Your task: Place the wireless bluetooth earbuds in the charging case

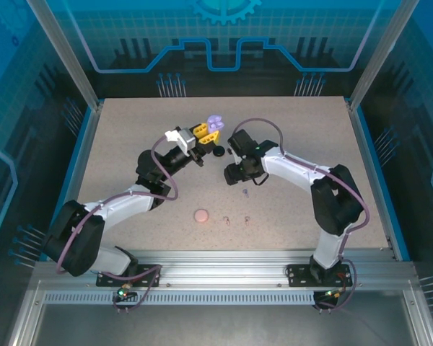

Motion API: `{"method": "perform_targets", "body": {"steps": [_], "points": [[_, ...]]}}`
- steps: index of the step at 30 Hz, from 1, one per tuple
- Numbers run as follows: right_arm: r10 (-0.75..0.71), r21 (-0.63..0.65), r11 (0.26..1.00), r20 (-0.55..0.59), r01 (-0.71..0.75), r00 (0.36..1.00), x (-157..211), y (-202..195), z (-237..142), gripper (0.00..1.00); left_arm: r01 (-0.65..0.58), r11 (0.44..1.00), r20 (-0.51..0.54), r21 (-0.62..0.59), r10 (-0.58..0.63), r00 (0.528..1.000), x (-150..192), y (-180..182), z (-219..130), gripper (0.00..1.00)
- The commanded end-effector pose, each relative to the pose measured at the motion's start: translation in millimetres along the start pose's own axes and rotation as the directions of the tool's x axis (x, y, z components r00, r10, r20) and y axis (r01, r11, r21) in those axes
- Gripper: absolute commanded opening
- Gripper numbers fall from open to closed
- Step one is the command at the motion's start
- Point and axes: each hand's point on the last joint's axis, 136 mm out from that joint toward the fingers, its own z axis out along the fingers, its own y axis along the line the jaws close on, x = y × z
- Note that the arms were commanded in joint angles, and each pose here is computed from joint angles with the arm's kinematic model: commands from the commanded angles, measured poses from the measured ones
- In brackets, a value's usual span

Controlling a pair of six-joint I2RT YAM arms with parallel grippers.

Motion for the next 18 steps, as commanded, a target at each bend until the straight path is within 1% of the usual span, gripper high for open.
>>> {"method": "perform_targets", "body": {"steps": [1, 9, 14, 18], "points": [[-0.037, 0.033, 0.999, -0.047, 0.038, 0.998, 9, -2, 7, 0.63, -0.017, 1.0, 0.048, -0.01, 0.018, 0.999, -11, 0, -1, 0.0], [-0.042, 0.085, 0.995, -0.109, 0.051, 0.993, 23, -10, 27, 0.57, -0.012, 1.0, 0.045, -0.009, 0.013, 0.999, -8, 0, 0, 0.0], [-0.019, 0.106, 0.994, -0.15, 0.035, 0.989, 32, -14, 37, 0.53, -0.013, 1.0, 0.043, -0.01, 0.013, 0.999, -7, 0, 0, 0.0], [-0.002, 0.111, 0.994, -0.165, 0.021, 0.986, 38, -15, 41, 0.52, -0.012, 1.0, 0.043, -0.009, 0.013, 0.999, -6, 0, 1, 0.0]]}}
